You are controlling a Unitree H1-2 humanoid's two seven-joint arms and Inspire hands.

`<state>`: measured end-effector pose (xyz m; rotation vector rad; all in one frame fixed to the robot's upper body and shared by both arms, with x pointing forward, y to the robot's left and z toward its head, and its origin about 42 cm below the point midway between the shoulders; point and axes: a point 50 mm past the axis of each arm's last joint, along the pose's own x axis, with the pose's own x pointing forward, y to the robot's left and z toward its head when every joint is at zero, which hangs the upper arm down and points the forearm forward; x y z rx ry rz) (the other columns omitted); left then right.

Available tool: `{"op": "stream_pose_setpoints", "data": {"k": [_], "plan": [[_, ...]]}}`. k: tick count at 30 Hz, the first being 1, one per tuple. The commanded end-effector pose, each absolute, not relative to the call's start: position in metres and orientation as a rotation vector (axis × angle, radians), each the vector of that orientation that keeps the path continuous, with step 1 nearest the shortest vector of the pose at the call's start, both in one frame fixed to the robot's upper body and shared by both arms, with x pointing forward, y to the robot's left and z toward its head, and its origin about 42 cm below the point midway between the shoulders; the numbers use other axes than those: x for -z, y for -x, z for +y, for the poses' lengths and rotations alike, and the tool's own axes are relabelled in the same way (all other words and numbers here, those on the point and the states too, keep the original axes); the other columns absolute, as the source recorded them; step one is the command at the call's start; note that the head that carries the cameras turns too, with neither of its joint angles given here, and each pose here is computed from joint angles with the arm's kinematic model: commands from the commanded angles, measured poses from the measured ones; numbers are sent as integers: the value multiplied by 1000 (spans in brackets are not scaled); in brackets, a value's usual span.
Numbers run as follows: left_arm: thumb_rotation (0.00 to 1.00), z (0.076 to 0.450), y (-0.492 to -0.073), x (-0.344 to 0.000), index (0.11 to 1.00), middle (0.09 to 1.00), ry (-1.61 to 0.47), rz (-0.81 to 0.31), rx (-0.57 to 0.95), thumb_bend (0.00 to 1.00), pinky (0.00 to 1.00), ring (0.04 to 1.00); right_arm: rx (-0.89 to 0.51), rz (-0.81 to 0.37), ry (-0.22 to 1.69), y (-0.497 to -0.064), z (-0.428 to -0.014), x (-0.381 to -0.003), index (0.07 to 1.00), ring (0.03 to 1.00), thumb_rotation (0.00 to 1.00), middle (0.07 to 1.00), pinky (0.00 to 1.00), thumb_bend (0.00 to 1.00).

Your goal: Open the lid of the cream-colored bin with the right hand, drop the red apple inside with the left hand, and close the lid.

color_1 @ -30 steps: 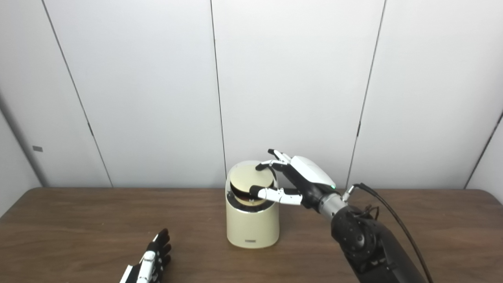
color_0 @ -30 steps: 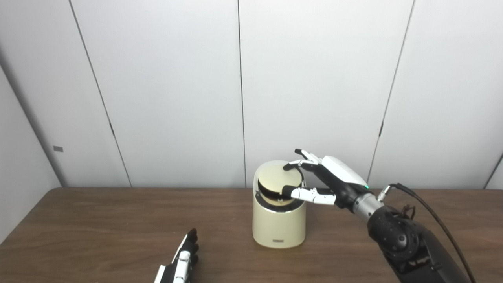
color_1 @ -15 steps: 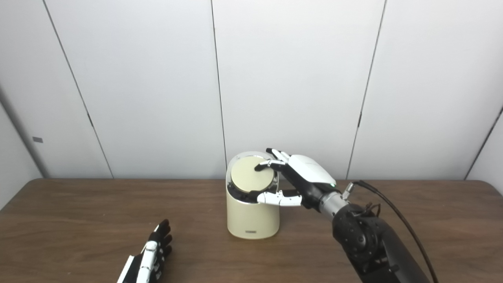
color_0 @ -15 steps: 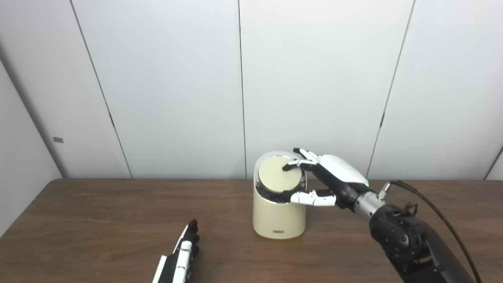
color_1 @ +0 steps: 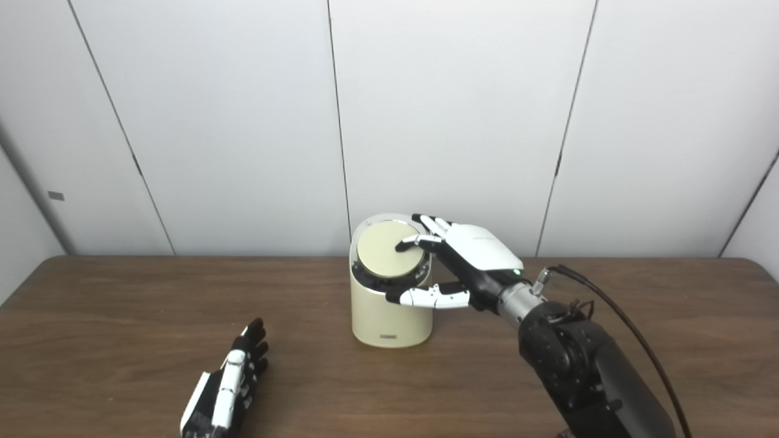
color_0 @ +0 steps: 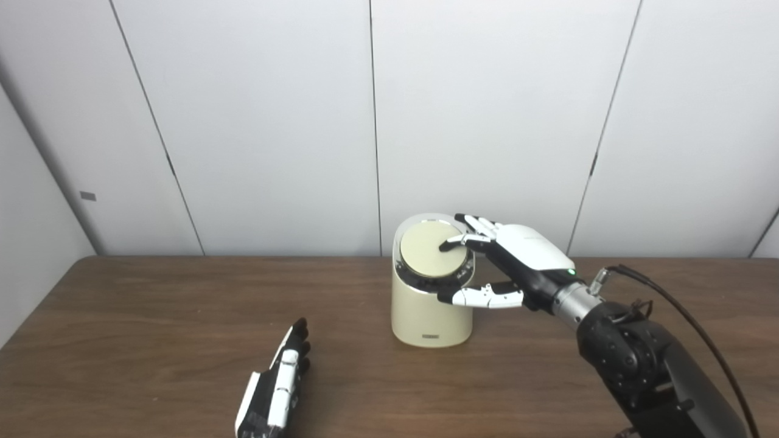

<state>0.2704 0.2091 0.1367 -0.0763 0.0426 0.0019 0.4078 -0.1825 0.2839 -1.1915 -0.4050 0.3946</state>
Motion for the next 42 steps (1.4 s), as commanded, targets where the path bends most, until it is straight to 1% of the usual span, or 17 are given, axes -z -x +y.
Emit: {"op": "stream_pose_setpoints", "data": {"k": [1,8,20,28,35,40,42], "plan": [[961,205,-270,-140,1000,1000,72,46,14,591,1000,1000,-401,-465,1225,-404,-182,-295,780,1000,819,1000,1000,567],[960,205,-270,-140,1000,1000,80,47,17,582,1000,1000,-410,-474,1237,-398,-181,-294,777,1000,843,1000,1000,572],[945,203,-271,-141,1000,1000,83,49,16,608,1000,1000,-416,-466,1257,-397,-179,-290,778,1000,811,1000,1000,564],[932,202,-270,-142,1000,1000,86,39,12,598,1000,1000,-418,-452,1321,-399,-175,-284,767,1000,855,1000,1000,580],[939,200,-270,-144,1000,1000,81,38,12,605,1000,1000,-418,-477,1458,-401,-171,-284,746,1000,909,1000,1000,596],[945,200,-270,-144,1000,1000,84,37,13,617,1000,1000,-415,-488,1502,-402,-170,-283,736,1000,893,1000,1000,611],[943,201,-270,-145,1000,1000,84,34,13,617,1000,1000,-417,-485,1506,-402,-170,-283,740,1000,902,1000,1000,619]]}}
